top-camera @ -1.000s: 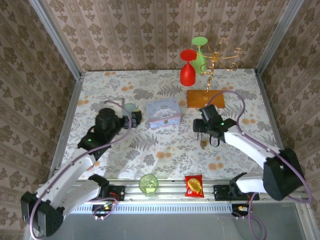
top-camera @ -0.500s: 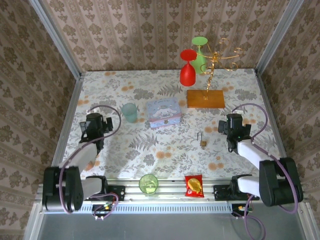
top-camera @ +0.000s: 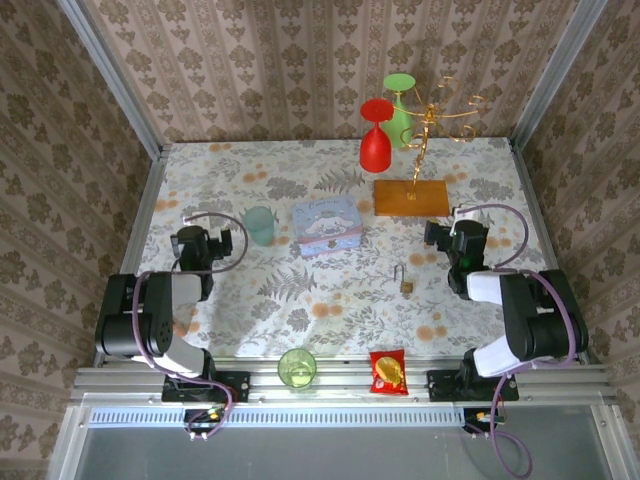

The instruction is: Unlock a padlock with a key

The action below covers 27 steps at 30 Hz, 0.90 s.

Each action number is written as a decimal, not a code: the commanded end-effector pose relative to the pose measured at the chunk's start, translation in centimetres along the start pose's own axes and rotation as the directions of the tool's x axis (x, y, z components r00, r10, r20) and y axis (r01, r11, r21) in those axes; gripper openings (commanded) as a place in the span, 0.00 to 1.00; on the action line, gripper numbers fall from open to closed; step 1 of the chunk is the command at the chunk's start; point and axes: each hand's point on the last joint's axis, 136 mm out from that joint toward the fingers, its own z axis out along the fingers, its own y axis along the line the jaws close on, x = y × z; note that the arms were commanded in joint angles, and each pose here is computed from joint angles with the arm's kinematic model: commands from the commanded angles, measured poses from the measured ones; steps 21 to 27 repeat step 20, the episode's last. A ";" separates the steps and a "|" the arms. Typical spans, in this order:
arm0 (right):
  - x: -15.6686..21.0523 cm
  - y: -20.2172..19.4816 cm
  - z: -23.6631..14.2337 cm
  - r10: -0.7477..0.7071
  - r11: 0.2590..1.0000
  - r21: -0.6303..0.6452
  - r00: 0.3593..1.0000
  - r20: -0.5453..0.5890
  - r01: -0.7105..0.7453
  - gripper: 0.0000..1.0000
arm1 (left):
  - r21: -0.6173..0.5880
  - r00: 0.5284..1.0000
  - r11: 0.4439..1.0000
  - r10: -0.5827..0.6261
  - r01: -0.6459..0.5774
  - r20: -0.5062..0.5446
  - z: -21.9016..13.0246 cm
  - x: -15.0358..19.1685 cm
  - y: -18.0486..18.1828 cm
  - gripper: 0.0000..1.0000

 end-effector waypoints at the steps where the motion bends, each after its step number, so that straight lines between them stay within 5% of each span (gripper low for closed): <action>1: -1.5 1.1 0.0 -0.010 0.998 -0.064 0.997 0.079 0.015 1.00 | 0.045 0.990 0.999 0.006 -0.013 0.142 -0.2 -2.0 -0.6 1.00; 27: -1.3 2.0 -0.1 -0.035 0.992 -0.118 0.996 0.081 0.045 1.00 | 0.036 0.991 0.998 0.037 -0.042 0.129 -0.2 -2.1 -1.2 1.00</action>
